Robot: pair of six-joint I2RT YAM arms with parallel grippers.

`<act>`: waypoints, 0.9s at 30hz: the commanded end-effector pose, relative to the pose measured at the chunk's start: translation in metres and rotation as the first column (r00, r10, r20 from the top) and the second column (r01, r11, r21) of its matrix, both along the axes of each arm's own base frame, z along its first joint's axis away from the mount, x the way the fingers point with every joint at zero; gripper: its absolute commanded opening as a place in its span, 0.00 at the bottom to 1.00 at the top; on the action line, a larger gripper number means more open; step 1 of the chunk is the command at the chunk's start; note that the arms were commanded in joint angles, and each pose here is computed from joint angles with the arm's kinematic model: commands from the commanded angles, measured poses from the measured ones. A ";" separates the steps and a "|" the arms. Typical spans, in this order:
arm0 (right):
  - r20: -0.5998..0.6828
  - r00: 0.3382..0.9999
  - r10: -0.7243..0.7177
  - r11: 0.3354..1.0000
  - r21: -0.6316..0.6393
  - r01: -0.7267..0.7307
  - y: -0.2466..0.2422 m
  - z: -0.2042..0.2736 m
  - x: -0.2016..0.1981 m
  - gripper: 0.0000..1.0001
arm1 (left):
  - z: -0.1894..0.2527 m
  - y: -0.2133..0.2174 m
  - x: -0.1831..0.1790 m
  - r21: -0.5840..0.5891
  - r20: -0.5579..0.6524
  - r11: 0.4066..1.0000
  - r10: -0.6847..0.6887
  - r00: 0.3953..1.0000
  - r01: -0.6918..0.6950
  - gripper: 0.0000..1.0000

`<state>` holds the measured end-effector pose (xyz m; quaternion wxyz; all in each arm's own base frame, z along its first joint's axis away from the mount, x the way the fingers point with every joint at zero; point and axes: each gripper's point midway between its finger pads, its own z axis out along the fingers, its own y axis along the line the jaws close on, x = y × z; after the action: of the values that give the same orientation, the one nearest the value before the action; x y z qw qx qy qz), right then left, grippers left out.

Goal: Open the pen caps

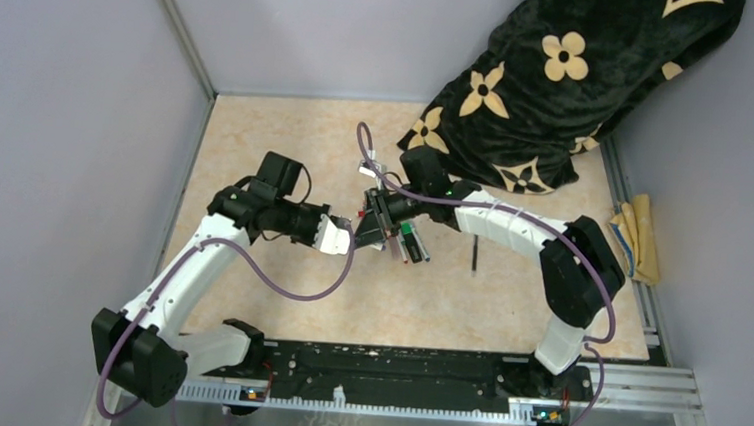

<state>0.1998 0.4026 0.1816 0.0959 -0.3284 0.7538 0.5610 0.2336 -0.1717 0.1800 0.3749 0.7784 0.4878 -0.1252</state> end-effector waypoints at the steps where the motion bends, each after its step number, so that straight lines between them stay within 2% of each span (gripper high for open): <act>1: 0.057 0.997 -0.044 0.999 0.005 0.044 -0.008 0.011 0.004 0.00 | -0.008 0.012 0.015 0.059 0.051 0.995 0.077 0.996 -0.080 0.00; 6: 0.053 0.996 -0.073 0.995 -0.061 0.076 -0.035 -0.007 0.000 0.00 | -0.028 0.033 0.032 0.149 0.091 0.979 0.125 0.988 -0.137 0.00; 11: 0.046 0.994 -0.098 0.987 -0.119 0.103 -0.062 -0.021 -0.008 0.00 | -0.040 0.059 0.056 0.183 0.089 0.962 0.189 0.978 -0.203 0.00; 16: 0.049 0.992 -0.112 0.981 -0.150 0.118 -0.080 -0.028 -0.016 0.00 | -0.045 0.082 0.078 0.199 0.126 0.945 0.238 0.963 -0.260 0.00; 19: 0.103 0.977 -0.185 0.960 -0.192 0.202 -0.091 -0.032 0.000 0.00 | -0.047 0.078 0.080 0.162 0.101 0.944 0.273 0.957 -0.286 0.00; 21: 0.204 0.914 -0.352 0.881 -0.258 0.397 -0.110 -0.042 0.035 0.00 | -0.050 0.069 0.076 0.109 0.026 0.945 0.309 0.951 -0.310 0.00; 24: 0.398 0.700 -0.593 0.617 -0.334 0.713 -0.159 -0.061 0.089 0.00 | -0.071 0.061 0.066 0.076 -0.114 0.930 0.366 0.924 -0.359 0.00; 25: 0.438 0.631 -0.640 0.536 -0.334 0.775 -0.172 -0.065 0.099 0.00 | -0.081 0.060 0.063 0.082 -0.147 0.928 0.372 0.916 -0.364 0.00; 27: 0.491 0.545 -0.679 0.440 -0.322 0.838 -0.185 -0.074 0.112 0.00 | -0.100 0.060 0.057 0.100 -0.208 0.919 0.395 0.895 -0.382 0.00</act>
<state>0.2559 0.2695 0.1152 0.2369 -0.1661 0.9035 0.3162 0.3080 -0.1031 0.1176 0.3396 0.6979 0.6286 -0.0495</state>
